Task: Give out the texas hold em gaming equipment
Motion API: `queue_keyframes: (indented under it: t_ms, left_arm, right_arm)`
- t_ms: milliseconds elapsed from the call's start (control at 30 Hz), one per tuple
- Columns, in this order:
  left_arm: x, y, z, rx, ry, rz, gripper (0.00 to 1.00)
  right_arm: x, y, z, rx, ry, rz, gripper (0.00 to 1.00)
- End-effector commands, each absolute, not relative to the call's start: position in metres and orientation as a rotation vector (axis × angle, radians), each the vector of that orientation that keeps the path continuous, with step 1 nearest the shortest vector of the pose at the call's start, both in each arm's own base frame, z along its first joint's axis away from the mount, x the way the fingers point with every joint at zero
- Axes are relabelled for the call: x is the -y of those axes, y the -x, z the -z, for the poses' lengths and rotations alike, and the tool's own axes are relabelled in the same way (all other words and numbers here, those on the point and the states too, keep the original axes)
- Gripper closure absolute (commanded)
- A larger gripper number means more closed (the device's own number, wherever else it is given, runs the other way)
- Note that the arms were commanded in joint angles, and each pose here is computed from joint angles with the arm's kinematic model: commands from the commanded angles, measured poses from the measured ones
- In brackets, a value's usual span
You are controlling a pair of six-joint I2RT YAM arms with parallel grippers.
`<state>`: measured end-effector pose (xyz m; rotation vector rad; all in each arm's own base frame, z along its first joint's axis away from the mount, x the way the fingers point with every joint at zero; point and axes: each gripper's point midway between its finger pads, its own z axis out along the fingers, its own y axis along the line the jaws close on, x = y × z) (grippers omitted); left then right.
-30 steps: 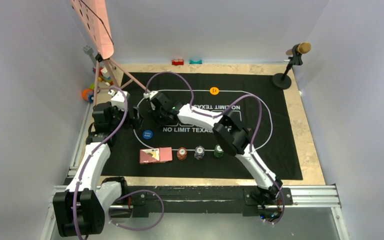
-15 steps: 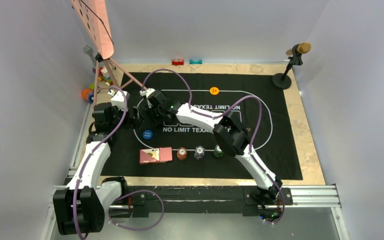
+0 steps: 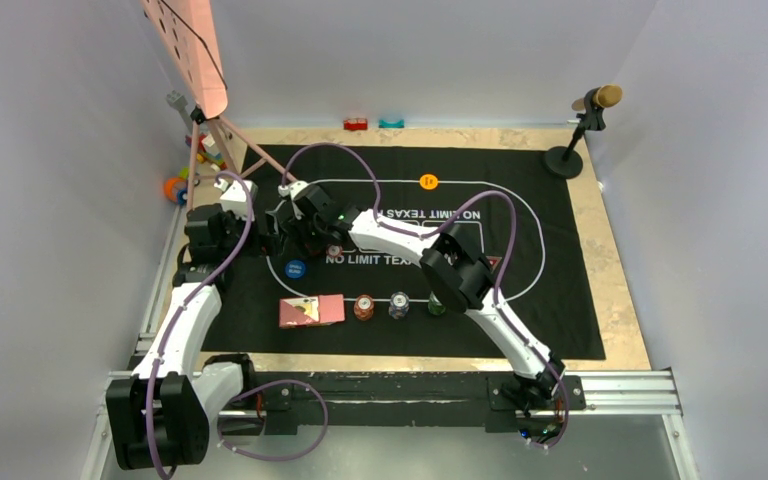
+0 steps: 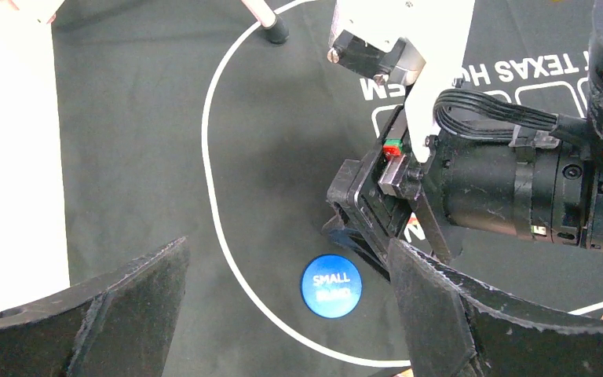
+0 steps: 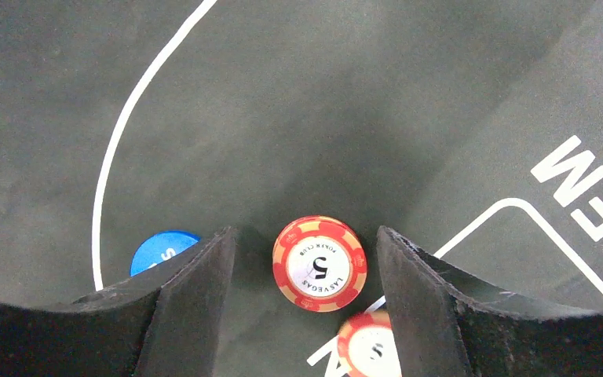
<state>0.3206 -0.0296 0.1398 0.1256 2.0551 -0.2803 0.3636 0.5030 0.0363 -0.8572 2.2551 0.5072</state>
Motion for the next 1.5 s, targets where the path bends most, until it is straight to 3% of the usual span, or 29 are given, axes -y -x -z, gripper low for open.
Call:
queue_keyframes:
  t_ms: [0, 233, 433, 633, 767, 1200, 1467]
  left_arm:
    - [0.032, -0.324, -0.147, -2.011, -0.126, 0.289, 0.00]
    - [0.030, -0.324, -0.148, -2.007, -0.119, 0.278, 0.00]
    - [0.030, -0.324, -0.148, -2.008, -0.118, 0.275, 0.00]
    - [0.029, -0.324, -0.147, -2.011, -0.116, 0.272, 0.00]
    - [0.030, -0.325, -0.145, -2.024, -0.114, 0.275, 0.00]
    - [0.027, -0.326, -0.137, -2.052, -0.111, 0.265, 0.00]
    - [0.027, -0.325, -0.137, -2.050, -0.112, 0.262, 0.00]
  right_arm:
    - [-0.508, -0.381, -0.084, -2.154, 0.800, -0.532, 0.29]
    - [-0.489, -0.383, -0.141, -2.083, 0.763, -0.534, 0.26]
    - [-0.445, -0.355, -0.165, -2.083, 0.754, -0.526, 0.19]
    - [-0.395, -0.301, -0.140, -2.178, 0.840, -0.520, 0.08]
    - [-0.385, -0.267, -0.120, -2.215, 0.925, -0.493, 0.06]
    - [-0.384, -0.207, -0.080, -2.269, 1.131, -0.486, 0.09]
    - [-0.374, -0.201, -0.054, -2.299, 1.150, -0.411, 0.14]
